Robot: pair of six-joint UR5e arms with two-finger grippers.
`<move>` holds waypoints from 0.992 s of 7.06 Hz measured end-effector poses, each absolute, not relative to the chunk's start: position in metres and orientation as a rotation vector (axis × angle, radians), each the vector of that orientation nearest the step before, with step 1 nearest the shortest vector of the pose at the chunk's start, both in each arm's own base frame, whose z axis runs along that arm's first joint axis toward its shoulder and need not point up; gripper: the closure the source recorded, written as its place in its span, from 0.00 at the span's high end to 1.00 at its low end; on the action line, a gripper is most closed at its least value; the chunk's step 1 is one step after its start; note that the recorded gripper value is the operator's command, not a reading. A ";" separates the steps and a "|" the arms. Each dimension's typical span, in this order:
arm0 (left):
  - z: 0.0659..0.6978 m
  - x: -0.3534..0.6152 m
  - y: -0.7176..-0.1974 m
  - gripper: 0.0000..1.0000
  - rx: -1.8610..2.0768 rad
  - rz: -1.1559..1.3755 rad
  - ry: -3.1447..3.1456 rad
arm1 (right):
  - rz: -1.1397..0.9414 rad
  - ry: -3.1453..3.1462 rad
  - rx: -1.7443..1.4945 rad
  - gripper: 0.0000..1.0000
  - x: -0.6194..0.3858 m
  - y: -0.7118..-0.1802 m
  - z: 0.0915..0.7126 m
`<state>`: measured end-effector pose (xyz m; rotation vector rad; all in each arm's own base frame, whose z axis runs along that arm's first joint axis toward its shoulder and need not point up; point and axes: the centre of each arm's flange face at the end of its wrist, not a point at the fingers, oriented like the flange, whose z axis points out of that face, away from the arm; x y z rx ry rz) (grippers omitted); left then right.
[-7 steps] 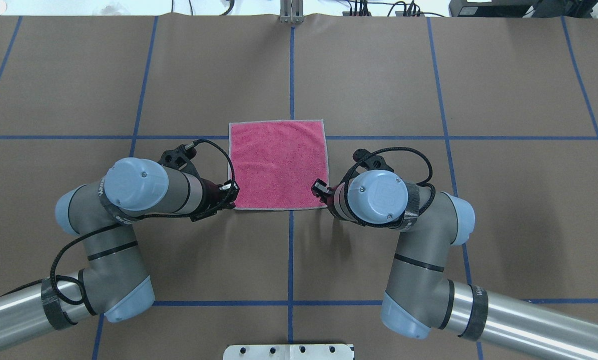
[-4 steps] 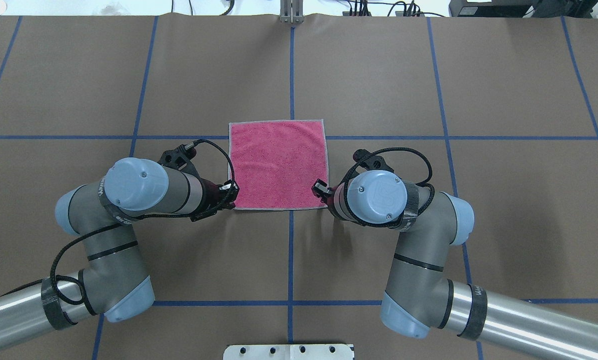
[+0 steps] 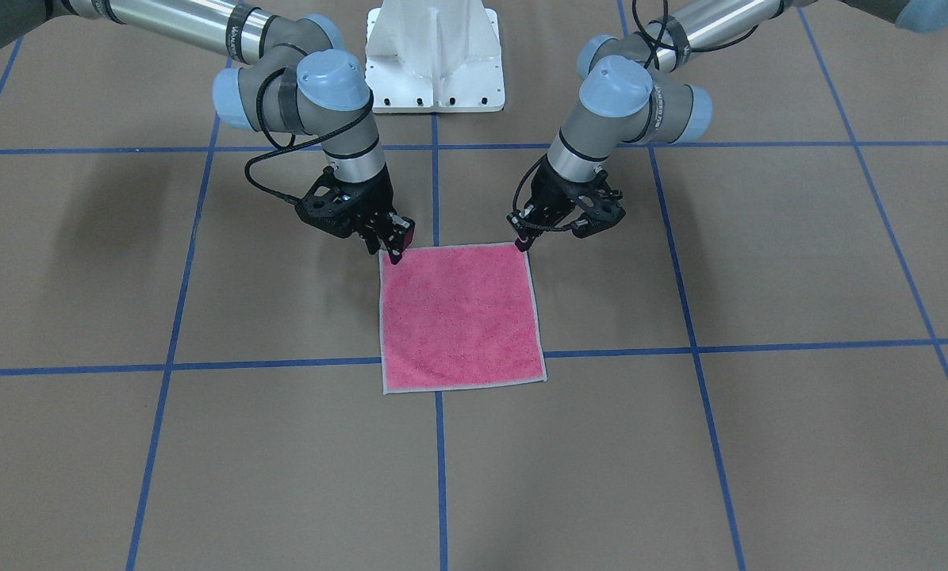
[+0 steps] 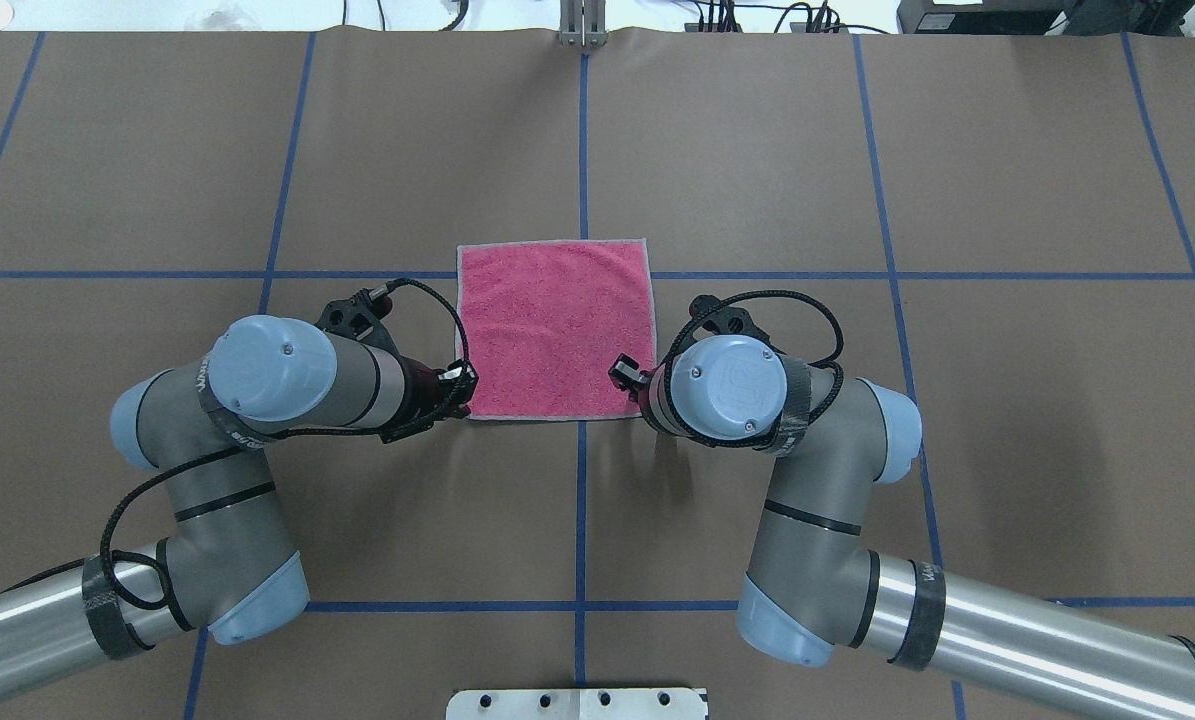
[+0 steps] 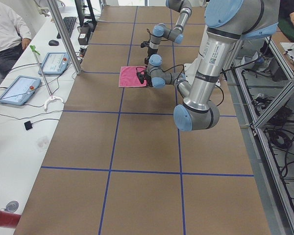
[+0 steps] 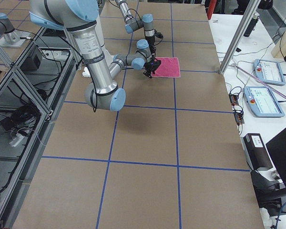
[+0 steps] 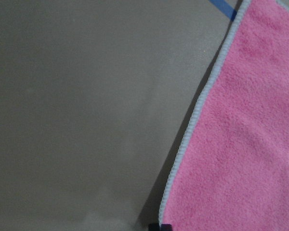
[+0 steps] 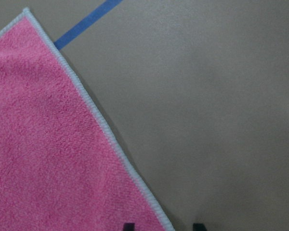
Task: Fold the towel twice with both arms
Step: 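Pinch both near towel corners with the left and right grippers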
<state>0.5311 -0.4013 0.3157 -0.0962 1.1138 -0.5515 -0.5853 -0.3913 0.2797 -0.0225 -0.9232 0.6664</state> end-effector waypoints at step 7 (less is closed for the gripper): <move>0.316 0.531 -0.402 0.00 -0.095 -0.552 1.114 | 0.664 -0.926 -0.024 0.09 -0.573 -0.388 0.279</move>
